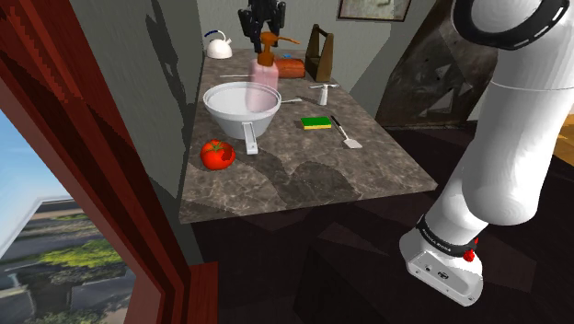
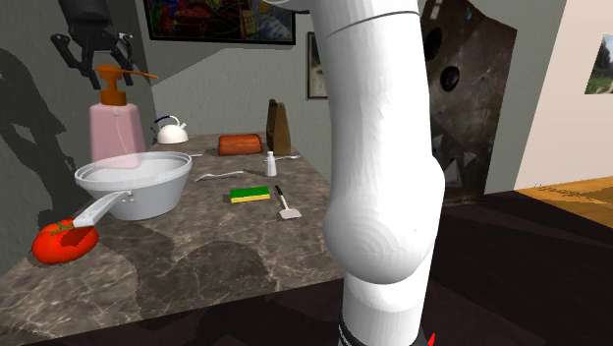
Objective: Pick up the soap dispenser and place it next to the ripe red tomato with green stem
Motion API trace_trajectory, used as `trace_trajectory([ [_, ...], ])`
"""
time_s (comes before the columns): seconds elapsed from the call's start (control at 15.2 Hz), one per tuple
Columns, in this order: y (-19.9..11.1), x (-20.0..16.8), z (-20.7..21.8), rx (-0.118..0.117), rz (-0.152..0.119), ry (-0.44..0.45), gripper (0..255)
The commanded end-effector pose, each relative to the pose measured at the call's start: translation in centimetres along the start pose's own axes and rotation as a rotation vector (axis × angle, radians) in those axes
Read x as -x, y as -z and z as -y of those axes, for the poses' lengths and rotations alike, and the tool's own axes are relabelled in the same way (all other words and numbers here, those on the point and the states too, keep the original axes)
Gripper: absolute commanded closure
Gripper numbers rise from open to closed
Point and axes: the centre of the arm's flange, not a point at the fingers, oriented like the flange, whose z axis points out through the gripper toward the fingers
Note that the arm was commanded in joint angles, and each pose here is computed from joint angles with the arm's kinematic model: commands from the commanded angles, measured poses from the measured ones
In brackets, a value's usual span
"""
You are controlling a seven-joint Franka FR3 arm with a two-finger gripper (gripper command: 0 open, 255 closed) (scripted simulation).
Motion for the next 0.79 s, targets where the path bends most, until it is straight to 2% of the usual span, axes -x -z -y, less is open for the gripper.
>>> trace_trajectory([
  [0.0,-1.2,0.0,0.0,0.000,0.000,0.000,255],
  [0.73,-6.9,-0.2,0.7,0.000,0.000,0.000,255],
])
